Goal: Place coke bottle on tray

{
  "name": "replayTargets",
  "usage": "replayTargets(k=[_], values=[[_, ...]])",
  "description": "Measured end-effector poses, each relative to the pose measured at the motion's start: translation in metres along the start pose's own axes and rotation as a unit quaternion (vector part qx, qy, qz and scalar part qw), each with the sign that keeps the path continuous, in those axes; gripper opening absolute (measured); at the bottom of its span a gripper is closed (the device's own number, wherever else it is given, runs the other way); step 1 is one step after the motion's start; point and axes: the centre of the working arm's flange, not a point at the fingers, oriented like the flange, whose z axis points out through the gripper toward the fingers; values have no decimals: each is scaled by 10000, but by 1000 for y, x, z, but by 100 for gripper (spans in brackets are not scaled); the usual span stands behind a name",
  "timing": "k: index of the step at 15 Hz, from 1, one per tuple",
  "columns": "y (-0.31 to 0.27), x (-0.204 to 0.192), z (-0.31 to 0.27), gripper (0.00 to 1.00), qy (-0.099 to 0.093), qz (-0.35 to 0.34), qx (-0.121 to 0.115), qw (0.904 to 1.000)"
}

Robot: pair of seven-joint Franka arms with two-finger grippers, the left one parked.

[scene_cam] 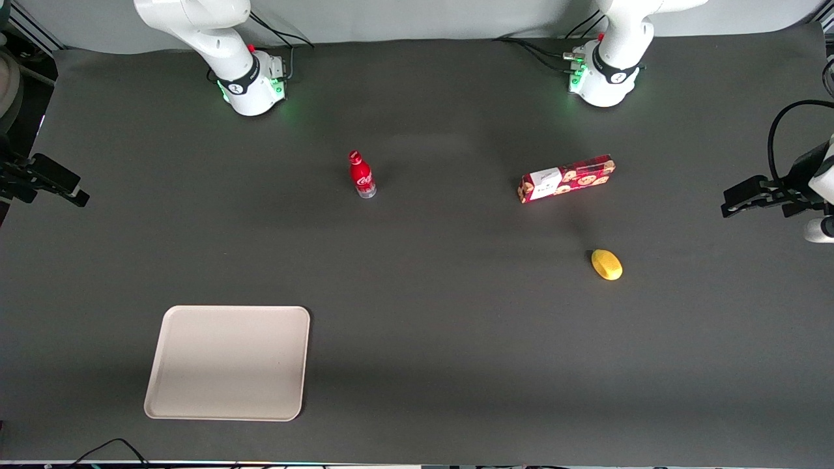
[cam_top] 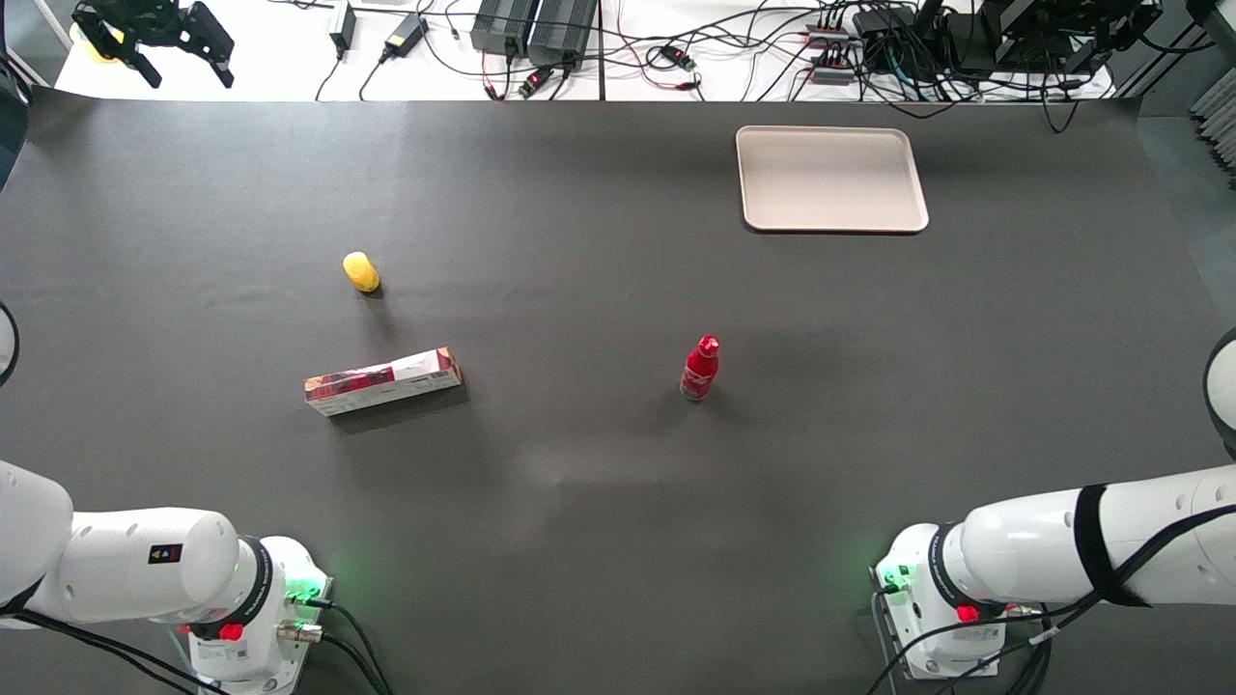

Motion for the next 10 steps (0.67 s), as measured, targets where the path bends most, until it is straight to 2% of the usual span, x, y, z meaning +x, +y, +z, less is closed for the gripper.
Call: replayTargets(k=[10], values=[[-3, 2, 4, 100, -36, -23, -5, 10000]])
